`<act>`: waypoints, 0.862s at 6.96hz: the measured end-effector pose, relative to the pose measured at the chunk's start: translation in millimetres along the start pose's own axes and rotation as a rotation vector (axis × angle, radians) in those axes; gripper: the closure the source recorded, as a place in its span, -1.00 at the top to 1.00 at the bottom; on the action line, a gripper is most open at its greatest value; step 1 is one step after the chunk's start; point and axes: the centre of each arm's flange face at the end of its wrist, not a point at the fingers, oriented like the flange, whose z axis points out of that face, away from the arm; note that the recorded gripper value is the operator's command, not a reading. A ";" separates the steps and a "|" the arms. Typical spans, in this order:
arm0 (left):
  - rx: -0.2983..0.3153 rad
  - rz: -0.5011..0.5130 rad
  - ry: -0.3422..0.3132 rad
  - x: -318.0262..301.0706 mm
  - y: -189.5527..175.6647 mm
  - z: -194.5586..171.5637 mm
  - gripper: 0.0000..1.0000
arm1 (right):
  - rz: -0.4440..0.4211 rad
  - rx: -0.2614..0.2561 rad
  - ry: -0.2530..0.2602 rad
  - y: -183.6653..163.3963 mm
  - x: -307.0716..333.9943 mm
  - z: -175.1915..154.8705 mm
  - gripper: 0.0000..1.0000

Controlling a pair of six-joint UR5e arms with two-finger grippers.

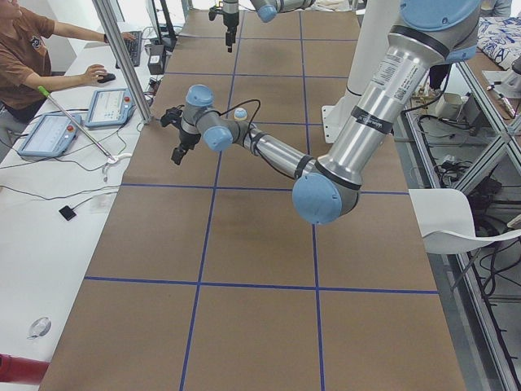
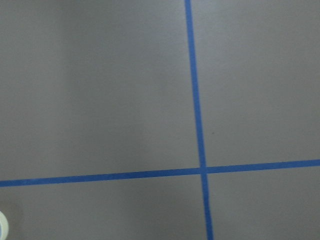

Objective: Place and press bell with both arms
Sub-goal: 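Withdraw the left arm while the right arm moves above the bell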

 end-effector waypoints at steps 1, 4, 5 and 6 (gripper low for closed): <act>-0.020 0.009 0.006 -29.0 17.6 -7.6 1.00 | 0.020 -0.006 -0.012 8.9 -38.0 14.7 0.85; -0.059 0.078 -0.013 -86.8 56.8 -16.5 1.00 | 0.105 -0.008 -0.026 17.0 -149.4 57.1 0.22; -0.064 0.089 -0.018 -93.6 61.4 -16.6 1.00 | 0.123 -0.006 -0.021 19.5 -178.5 65.6 -0.33; -0.068 0.093 -0.020 -96.2 63.2 -16.2 1.00 | 0.132 -0.008 -0.018 23.0 -199.5 71.4 -0.99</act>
